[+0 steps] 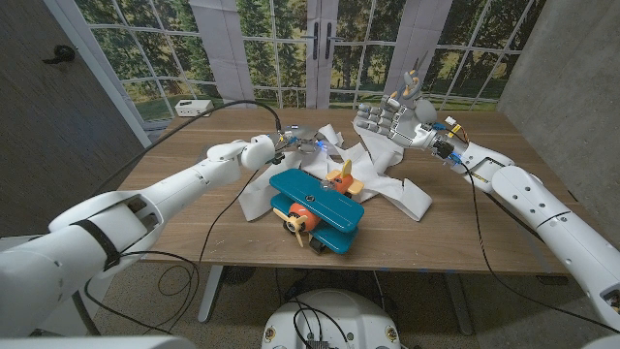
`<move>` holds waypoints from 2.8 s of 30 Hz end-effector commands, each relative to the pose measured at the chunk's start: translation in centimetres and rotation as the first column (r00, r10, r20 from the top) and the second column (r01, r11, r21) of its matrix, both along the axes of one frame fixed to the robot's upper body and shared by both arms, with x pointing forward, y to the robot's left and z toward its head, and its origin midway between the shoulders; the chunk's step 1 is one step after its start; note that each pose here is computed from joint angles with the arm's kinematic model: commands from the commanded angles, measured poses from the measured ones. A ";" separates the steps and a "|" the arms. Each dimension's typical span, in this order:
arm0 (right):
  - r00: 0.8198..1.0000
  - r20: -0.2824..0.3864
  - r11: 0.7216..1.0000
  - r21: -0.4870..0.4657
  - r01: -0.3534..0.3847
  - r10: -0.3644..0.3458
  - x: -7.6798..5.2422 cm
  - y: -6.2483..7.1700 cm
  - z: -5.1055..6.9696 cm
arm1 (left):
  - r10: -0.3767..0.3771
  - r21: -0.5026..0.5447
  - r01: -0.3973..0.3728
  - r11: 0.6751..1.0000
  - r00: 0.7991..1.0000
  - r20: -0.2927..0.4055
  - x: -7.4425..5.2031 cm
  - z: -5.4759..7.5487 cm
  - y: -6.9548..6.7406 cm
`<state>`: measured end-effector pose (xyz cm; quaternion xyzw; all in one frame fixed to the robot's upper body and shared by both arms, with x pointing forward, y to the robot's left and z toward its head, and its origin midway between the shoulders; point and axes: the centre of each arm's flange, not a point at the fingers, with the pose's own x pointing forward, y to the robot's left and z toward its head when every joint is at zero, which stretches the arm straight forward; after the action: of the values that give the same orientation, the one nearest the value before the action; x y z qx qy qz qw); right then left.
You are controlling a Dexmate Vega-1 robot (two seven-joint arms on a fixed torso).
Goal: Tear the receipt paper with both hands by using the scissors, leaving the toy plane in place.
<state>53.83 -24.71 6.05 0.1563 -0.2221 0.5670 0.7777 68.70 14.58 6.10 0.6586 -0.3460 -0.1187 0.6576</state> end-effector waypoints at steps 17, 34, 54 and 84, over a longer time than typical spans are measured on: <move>1.000 -0.009 1.000 -0.024 -0.020 0.020 -0.4 1.4 -0.5 | -0.130 -0.361 0.188 0.913 0.975 0.179 -0.8 4.3 3.5; 0.999 -0.014 0.998 -0.046 -0.049 0.048 -0.8 2.3 -1.1 | -0.156 -0.435 0.214 0.875 0.974 0.165 -0.6 5.4 3.2; 0.997 -0.017 0.994 -0.082 -0.074 0.073 -1.2 3.0 -1.0 | -0.156 -0.436 0.264 0.860 0.951 0.267 -0.9 6.8 1.7; 0.990 -0.033 0.959 -0.245 -0.142 0.138 -1.8 5.5 -1.3 | -0.170 -0.368 0.259 0.893 0.951 0.258 0.4 8.0 0.3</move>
<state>52.19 -20.01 5.02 0.0959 -0.1521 0.6227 0.7615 68.90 15.31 13.62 0.4653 -0.5026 -0.0436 0.7273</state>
